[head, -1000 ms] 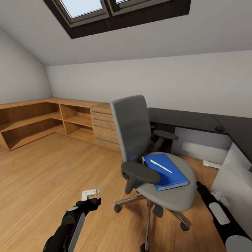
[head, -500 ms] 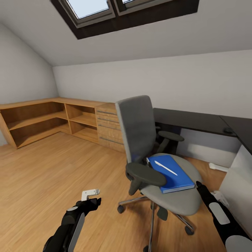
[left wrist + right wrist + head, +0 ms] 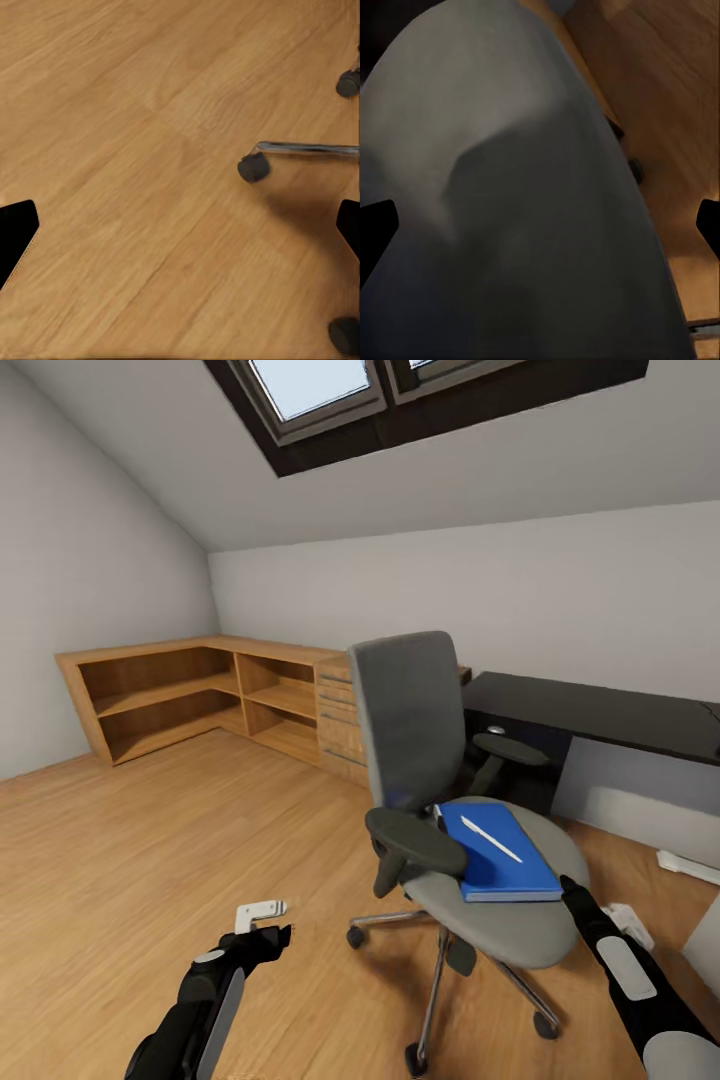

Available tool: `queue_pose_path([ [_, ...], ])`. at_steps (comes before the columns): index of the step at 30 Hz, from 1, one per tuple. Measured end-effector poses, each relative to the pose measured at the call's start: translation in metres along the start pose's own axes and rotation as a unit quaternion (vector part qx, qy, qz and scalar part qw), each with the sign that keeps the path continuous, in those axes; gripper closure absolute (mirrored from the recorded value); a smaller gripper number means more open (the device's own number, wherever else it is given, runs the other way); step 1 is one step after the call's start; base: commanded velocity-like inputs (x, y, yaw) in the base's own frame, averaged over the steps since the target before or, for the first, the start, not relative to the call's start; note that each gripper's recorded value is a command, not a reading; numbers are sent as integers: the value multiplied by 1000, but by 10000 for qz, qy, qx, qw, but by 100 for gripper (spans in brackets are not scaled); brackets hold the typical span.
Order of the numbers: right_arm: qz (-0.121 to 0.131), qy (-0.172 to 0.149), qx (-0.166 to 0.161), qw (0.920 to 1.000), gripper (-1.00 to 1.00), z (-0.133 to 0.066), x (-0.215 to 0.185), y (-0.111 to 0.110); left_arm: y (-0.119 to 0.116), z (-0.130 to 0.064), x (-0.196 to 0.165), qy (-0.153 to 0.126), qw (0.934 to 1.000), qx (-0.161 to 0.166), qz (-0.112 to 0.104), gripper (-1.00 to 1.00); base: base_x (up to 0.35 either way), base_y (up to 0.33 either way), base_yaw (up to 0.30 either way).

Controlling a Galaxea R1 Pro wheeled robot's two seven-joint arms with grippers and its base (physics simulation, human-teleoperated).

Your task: In the bedroom, organize the workspace by keeping the computer under the desk, ensuring the monitor is on the desk, placing the keyboard on the desk next to the monitor, placing the mouse on the desk next to the keyboard, moving the folder from the swivel chair onto the desk next to the mouse, stacking the notebook on top of the folder with the pen on top of the notebook, and positioning the swivel chair next to the desk.

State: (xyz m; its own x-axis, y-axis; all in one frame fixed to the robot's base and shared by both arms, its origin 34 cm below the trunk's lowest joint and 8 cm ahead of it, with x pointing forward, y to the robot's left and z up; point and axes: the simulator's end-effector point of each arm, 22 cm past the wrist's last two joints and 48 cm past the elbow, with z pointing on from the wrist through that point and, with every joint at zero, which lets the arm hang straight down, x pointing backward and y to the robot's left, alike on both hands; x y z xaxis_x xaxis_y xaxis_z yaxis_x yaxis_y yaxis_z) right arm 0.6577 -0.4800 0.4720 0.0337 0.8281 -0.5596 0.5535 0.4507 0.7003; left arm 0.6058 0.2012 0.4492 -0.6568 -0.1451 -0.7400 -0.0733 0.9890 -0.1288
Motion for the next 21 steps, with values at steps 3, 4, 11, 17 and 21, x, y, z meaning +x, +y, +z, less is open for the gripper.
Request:
queue_pose_path([
  [3,-3,-2,-6,10000,-100,0,0,1,0,0,0,0,10000,3,0,-100,0,0,278],
  [4,-4,-4,-9,10000,-100,0,0,1,0,0,0,0,10000,3,-1,-100,0,0,278],
  [11,-38,-131,28,9999,-100,0,-6,-2,-1,0,1,5,10000,6,3,-100,0,0,278],
  [17,-30,-163,19,9999,-100,0,-4,-1,-1,0,0,2,10000,7,4,-100,0,0,279],
  [21,-16,-214,48,9998,-100,0,-6,-3,-1,1,4,45,10000,9,11,-100,0,0,279],
])
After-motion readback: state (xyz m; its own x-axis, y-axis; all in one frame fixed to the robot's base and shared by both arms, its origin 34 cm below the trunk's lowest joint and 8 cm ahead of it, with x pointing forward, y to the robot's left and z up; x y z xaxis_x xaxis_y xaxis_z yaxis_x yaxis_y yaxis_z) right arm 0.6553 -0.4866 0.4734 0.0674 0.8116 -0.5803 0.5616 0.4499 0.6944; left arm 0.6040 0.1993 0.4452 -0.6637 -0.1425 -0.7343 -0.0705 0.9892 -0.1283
